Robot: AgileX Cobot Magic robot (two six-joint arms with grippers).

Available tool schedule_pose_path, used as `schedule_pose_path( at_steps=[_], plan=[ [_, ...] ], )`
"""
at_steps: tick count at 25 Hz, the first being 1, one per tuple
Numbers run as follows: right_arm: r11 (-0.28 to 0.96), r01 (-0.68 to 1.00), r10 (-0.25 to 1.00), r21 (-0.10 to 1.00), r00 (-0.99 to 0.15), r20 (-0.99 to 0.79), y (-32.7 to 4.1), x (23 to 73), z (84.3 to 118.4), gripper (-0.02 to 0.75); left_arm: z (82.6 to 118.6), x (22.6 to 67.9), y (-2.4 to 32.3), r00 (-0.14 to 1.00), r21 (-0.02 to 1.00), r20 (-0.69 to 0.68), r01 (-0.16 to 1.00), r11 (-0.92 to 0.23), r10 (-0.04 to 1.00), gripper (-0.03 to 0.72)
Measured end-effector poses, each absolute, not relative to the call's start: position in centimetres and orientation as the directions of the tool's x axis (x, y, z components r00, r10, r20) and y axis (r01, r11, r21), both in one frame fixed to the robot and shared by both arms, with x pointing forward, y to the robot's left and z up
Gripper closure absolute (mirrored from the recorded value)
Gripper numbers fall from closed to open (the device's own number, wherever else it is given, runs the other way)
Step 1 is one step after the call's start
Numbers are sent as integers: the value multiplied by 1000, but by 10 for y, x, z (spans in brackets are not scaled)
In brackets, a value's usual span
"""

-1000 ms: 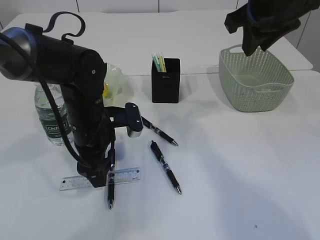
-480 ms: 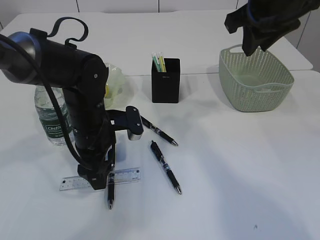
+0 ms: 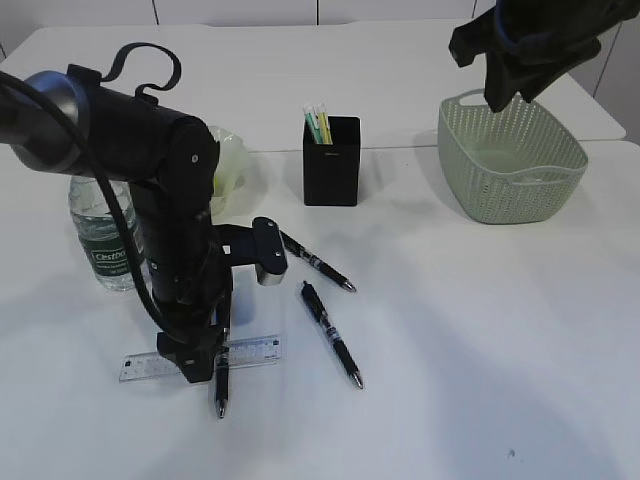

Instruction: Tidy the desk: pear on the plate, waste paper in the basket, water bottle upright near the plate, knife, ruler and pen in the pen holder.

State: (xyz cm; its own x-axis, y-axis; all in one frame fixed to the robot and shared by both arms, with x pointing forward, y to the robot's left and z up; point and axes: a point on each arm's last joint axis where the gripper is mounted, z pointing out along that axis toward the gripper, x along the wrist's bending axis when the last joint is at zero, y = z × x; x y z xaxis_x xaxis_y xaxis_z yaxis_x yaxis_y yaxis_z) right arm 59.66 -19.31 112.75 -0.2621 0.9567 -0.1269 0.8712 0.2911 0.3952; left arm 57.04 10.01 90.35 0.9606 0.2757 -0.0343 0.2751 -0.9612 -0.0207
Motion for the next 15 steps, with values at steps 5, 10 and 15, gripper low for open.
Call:
schedule_pose_path(
  at_steps=[5, 10, 15],
  plan=[
    [291, 871, 957, 395, -262, -127, -193, 597, 1128, 458, 903, 571, 100, 961, -19, -32, 275, -961, 276, 162],
    [291, 871, 957, 395, -262, -127, -193, 597, 1128, 458, 900, 571, 100, 961, -23, -36, 275, -961, 276, 162],
    [291, 871, 957, 395, -262, -127, -193, 597, 1128, 458, 896, 571, 100, 960, -31, -44, 275, -961, 276, 162]
  ],
)
